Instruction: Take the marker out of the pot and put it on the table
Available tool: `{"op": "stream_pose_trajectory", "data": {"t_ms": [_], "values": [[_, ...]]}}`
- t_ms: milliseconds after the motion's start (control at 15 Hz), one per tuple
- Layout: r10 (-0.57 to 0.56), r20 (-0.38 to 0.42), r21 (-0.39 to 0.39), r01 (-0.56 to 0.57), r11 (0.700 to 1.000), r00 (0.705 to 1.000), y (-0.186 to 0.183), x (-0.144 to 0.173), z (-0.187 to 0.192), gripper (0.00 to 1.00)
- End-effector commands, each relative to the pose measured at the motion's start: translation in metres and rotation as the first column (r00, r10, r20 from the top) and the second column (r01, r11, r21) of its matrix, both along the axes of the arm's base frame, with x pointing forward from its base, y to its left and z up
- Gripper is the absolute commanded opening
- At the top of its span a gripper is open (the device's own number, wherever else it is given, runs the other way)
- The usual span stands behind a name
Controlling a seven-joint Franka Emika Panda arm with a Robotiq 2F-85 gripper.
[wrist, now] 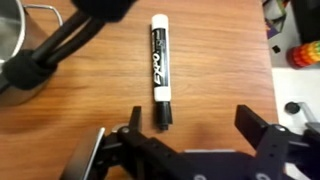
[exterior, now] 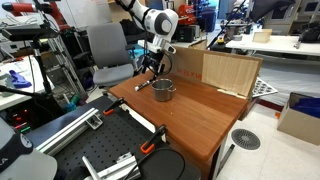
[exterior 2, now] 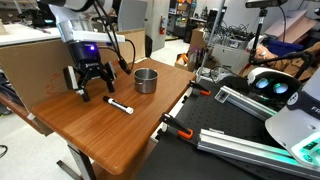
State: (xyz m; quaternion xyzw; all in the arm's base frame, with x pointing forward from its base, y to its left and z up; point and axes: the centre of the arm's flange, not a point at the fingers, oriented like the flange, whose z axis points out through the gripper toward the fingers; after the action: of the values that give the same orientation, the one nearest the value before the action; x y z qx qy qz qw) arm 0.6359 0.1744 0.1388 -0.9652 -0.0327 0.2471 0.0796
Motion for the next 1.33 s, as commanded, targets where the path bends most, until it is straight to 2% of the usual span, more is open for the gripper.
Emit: {"op": "stream_pose_trajectory", "data": {"t_ms": [0, 267, 600, 867, 1000, 1067, 1267], "values": [[0.027, -0.004, -0.025, -0.027, 0.999, 1.0, 0.004, 0.003, 0.007, 1.0], [0.055, 0.051, -0.017, -0.054, 0.998, 0.997, 0.008, -0.01, 0.029, 1.0], [0.113, 0.158, -0.031, -0.109, 0.994, 0.981, 0.015, -0.039, 0.073, 1.0], [0.113, 0.318, -0.065, -0.097, 0.993, 0.941, 0.019, -0.069, 0.104, 1.0], [0.108, 0.375, -0.074, -0.086, 0.994, 0.921, 0.018, -0.081, 0.111, 1.0], [0.107, 0.302, -0.043, -0.099, 0.994, 0.947, 0.026, -0.051, 0.105, 1.0], [0.105, 0.341, -0.05, -0.094, 0.994, 0.934, 0.022, -0.067, 0.109, 1.0]]}}
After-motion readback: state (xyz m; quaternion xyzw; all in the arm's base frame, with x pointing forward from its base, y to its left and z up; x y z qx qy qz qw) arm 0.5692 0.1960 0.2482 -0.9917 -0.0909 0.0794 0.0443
